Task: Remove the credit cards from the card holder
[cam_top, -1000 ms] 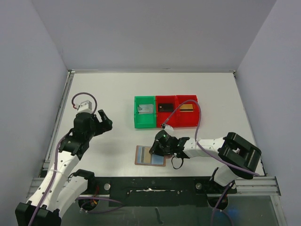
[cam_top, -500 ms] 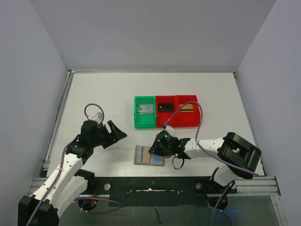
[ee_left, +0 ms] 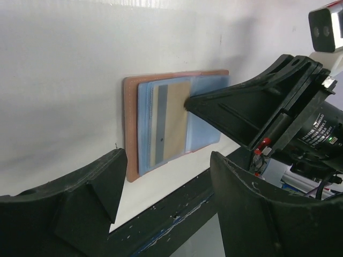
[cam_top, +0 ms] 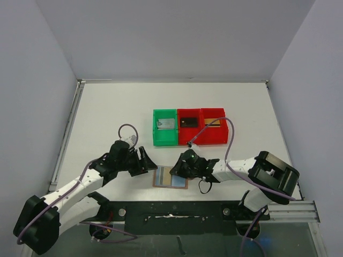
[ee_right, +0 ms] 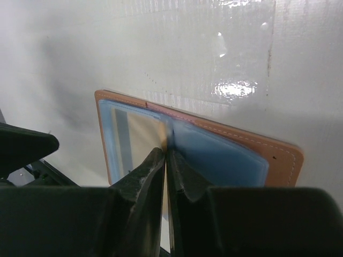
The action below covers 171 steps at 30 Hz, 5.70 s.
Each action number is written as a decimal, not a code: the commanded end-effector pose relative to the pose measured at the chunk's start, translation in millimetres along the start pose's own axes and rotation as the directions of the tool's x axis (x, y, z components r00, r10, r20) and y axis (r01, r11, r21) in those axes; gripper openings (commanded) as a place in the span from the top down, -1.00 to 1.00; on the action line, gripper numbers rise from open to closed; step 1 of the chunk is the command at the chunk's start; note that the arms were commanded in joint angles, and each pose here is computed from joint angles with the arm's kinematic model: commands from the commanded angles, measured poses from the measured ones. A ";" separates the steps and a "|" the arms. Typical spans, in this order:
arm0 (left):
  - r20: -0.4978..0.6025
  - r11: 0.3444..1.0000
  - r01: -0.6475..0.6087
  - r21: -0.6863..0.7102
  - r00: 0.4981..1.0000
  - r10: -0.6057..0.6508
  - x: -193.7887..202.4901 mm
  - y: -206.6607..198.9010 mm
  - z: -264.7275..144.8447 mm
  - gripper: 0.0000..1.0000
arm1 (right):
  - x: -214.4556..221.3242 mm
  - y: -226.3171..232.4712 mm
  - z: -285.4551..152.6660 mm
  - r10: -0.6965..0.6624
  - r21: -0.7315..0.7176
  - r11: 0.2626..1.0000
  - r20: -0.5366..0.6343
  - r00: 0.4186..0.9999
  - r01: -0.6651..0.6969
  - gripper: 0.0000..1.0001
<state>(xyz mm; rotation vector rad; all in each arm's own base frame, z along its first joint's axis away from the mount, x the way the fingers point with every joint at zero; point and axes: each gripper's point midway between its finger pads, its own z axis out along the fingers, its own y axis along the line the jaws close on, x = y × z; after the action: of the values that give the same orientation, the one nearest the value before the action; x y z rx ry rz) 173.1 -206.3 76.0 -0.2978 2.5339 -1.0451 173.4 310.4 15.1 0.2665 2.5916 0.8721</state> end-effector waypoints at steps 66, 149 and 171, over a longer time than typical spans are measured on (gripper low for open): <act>0.074 0.994 -0.108 0.036 0.992 0.105 1.1 -39.0 24.6 0.19 | 16.9 -57.9 6.5 -0.079 0.270 0.958 -0.057 0.995 0.092 0.68; 0.173 0.983 -0.149 0.108 0.976 0.129 -25.9 -62.9 35.1 0.17 | 38.0 -103.0 2.4 -0.064 0.436 0.893 -0.115 0.991 0.108 0.71; 0.250 1.000 -0.017 0.002 0.968 0.016 -27.4 -25.2 -8.5 0.17 | -9.7 -2.2 -3.5 -0.281 0.407 0.877 0.003 0.960 0.255 -0.17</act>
<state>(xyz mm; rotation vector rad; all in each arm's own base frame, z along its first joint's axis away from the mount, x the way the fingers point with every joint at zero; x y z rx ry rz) 195.5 -216.9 104.4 -0.3456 2.3135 -0.9608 184.0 323.9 25.5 0.0872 2.6421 0.4078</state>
